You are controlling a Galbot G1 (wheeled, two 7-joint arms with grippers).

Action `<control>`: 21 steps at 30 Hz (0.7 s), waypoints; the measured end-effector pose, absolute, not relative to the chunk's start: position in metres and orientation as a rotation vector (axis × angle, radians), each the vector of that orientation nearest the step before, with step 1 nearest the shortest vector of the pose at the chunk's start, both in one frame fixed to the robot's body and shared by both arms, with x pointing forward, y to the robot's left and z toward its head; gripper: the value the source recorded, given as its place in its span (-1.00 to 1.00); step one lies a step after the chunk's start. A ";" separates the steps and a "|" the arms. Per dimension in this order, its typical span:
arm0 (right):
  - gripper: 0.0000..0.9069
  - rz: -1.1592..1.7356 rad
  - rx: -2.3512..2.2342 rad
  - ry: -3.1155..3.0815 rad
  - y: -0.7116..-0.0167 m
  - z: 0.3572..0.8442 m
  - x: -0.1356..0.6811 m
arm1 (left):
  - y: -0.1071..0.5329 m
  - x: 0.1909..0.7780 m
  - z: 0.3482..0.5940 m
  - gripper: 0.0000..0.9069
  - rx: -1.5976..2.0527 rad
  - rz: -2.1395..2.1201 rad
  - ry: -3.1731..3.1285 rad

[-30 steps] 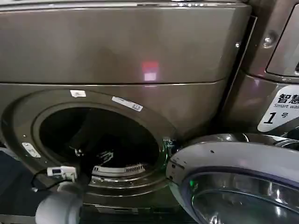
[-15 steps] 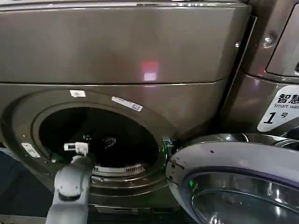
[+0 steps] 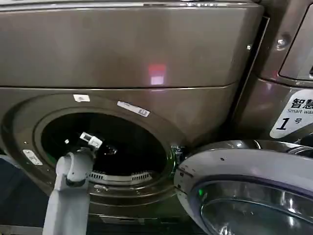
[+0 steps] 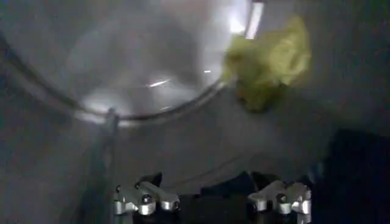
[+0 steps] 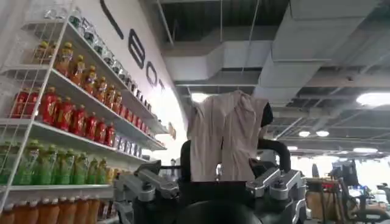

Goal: Grasp the clothes from the dryer.

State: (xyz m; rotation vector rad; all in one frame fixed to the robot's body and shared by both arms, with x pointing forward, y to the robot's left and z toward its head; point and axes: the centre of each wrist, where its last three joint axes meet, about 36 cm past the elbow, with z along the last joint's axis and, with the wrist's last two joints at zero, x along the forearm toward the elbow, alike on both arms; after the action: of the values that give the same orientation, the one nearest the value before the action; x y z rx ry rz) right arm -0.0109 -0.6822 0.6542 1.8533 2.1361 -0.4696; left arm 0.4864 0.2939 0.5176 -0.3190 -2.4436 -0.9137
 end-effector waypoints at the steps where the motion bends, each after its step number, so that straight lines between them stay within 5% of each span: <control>1: 1.00 -0.469 1.855 2.134 -0.682 0.655 -0.012 | 0.295 0.489 0.520 1.00 -0.373 -0.973 -2.421; 11: 1.00 -0.474 1.863 2.123 -0.681 0.657 -0.017 | 0.300 0.514 0.535 1.00 -0.881 -1.691 -2.025; 21: 1.00 -0.478 1.878 2.120 -0.682 0.655 -0.023 | 0.289 0.539 0.533 1.00 -1.063 -1.913 -1.712</control>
State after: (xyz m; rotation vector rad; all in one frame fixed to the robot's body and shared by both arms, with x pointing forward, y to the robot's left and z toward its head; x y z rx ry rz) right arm -0.0230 -0.6819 0.6546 1.8783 2.1199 -0.4779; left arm 0.5389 0.2890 0.5334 -1.0628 -1.7122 -1.9129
